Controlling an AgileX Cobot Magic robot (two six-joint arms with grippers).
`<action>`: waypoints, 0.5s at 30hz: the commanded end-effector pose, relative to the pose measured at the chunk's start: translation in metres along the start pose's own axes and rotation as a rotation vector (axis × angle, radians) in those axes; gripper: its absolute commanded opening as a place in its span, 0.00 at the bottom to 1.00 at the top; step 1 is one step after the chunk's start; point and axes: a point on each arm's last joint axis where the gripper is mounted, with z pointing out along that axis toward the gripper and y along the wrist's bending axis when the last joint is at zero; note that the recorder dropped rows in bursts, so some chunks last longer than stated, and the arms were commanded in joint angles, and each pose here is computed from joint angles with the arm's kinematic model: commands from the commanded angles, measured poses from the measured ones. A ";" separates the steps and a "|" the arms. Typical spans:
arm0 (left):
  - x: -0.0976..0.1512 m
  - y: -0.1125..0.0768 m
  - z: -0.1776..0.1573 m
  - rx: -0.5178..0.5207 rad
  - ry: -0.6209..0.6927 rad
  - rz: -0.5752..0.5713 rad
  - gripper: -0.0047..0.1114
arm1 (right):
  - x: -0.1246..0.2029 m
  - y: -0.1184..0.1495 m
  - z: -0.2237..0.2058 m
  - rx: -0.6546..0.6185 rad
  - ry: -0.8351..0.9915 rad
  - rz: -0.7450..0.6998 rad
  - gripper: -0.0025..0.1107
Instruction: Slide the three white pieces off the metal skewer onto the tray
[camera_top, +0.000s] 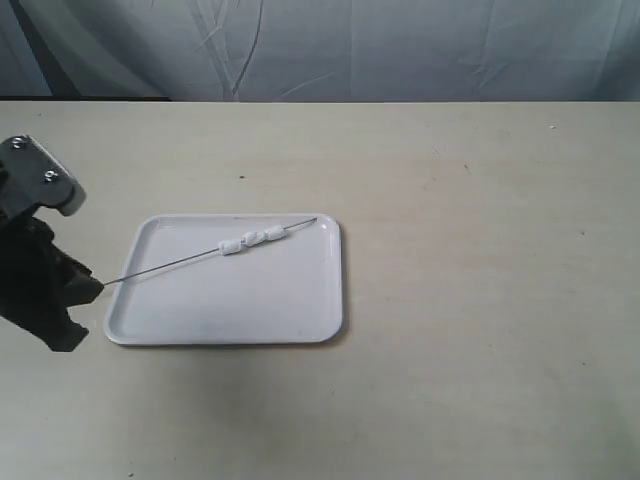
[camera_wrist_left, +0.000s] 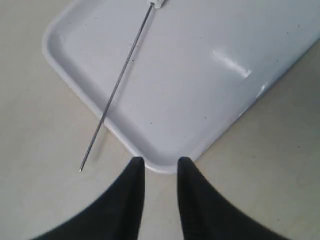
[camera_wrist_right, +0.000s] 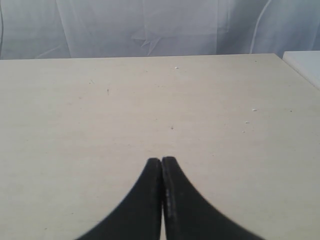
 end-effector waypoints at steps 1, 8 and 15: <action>-0.016 0.004 0.031 0.016 0.079 0.161 0.34 | 0.000 0.000 0.000 -0.002 -0.011 -0.003 0.02; -0.046 0.026 0.076 -0.012 0.108 0.184 0.43 | 0.000 0.000 0.000 -0.002 -0.011 -0.003 0.02; -0.063 0.041 0.112 0.047 0.181 0.161 0.51 | 0.000 0.000 0.000 -0.002 -0.011 -0.003 0.02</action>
